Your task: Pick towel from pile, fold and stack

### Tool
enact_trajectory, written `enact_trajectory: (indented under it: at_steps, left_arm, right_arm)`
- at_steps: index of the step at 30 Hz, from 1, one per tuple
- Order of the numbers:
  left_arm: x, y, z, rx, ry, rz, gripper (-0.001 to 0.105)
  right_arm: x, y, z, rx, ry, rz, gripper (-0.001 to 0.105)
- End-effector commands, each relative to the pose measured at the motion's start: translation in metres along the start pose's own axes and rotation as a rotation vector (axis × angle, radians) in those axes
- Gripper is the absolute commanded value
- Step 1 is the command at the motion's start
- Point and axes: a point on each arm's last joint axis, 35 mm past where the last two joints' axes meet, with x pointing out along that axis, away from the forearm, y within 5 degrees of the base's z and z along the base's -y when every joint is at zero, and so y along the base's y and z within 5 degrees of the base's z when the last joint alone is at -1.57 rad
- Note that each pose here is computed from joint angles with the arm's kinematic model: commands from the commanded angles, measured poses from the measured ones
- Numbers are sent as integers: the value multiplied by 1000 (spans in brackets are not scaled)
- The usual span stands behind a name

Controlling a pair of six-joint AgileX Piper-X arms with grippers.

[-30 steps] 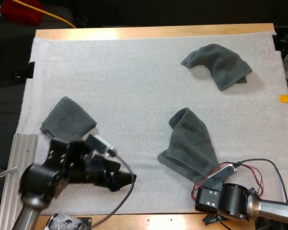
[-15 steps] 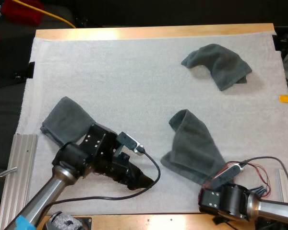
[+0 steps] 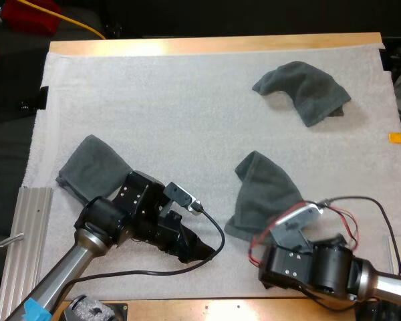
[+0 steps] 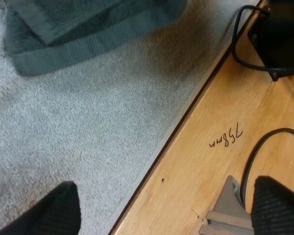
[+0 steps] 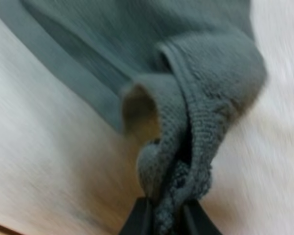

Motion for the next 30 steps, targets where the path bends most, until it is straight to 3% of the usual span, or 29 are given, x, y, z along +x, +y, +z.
enact_trajectory:
  at_steps: [1, 5, 10, 24, 26, 30]
  left_arm:
    - [-2, -2, -1, 6, 1, -11, 70]
    - [-8, -7, -5, 34, -30, 5, 70]
    - [-24, -17, -14, 87, -120, 72, 70]
    - [-55, -39, -42, 136, -286, 67, 70]
    - [-59, -42, -46, 144, -308, 66, 70]
    - [-62, -44, -48, 150, -320, 62, 70]
  right_arm:
    - [-9, -5, 7, 14, -46, -2, 1]
    - [-28, -19, 30, 86, -143, 28, 1]
    - [-46, -28, 52, 98, -262, 108, 1]
    - [-107, -40, 101, 211, -701, 251, 1]
    - [-105, -39, 102, 207, -695, 254, 1]
    - [-82, -30, 97, 137, -523, 208, 1]
